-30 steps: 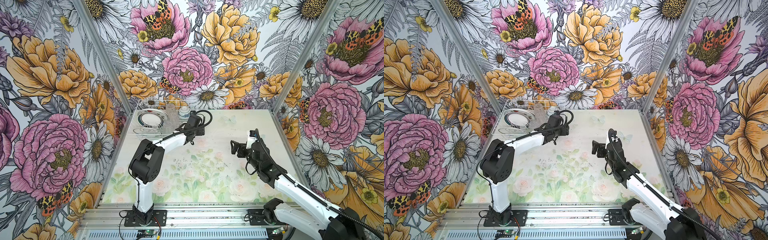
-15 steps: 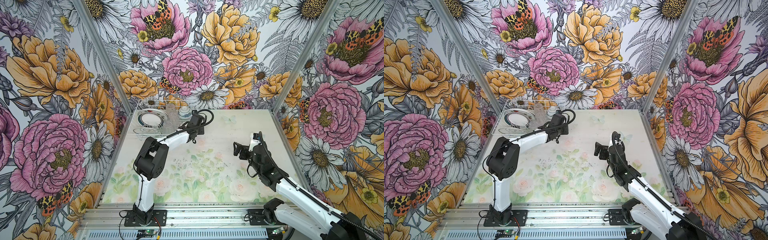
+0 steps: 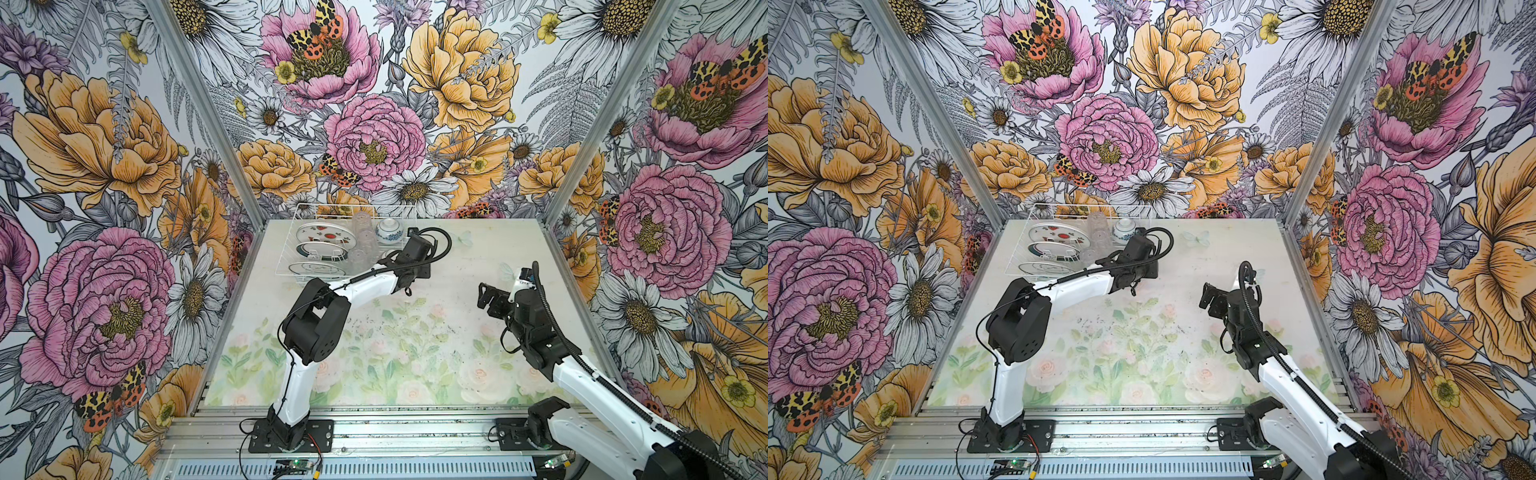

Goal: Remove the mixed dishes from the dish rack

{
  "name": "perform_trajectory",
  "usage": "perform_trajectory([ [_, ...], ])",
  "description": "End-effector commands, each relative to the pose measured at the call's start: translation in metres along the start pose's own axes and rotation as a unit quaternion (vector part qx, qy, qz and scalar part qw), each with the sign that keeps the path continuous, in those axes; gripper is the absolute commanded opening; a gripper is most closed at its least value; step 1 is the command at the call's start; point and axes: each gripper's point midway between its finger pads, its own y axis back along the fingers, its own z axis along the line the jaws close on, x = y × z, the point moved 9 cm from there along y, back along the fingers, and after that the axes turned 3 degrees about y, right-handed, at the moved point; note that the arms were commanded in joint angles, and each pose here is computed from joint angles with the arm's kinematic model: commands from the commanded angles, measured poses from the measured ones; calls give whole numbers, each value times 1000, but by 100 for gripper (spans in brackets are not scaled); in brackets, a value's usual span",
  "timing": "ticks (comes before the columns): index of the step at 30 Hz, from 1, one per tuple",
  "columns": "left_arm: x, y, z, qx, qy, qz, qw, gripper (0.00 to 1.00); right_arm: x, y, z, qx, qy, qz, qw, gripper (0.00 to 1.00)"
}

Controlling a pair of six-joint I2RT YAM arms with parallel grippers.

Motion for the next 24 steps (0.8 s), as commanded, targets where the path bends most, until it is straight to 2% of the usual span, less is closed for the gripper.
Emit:
perform_trajectory([
  [1, 22, 7, -50, 112, 1, 53, 992, 39, -1, 4, -4, -7, -27, -4, 1000, 100],
  [7, 8, 18, -72, 179, 7, 54, 982, 41, 1, -1, -11, 1, -40, 6, 999, 99],
  [10, -2, 26, -74, 191, 5, 44, 981, 47, 1, -6, -11, -4, -43, 19, 999, 100],
  [12, -11, 35, -70, 191, 4, 30, 981, 57, 0, -9, -10, -9, -43, 28, 999, 99],
  [14, -22, 46, -64, 192, 4, 11, 981, 75, -1, -14, -7, -14, -38, 39, 998, 99],
  [17, -37, 67, -50, 215, 12, -14, 976, 93, -5, -23, 1, -37, -27, 59, 997, 99],
  [19, -48, 82, -36, 222, 27, -33, 974, 98, -10, -31, 10, -63, -19, 75, 995, 99],
  [24, -72, 130, 4, 193, 40, -91, 976, 99, -23, -58, 31, -113, -9, 112, 987, 96],
])
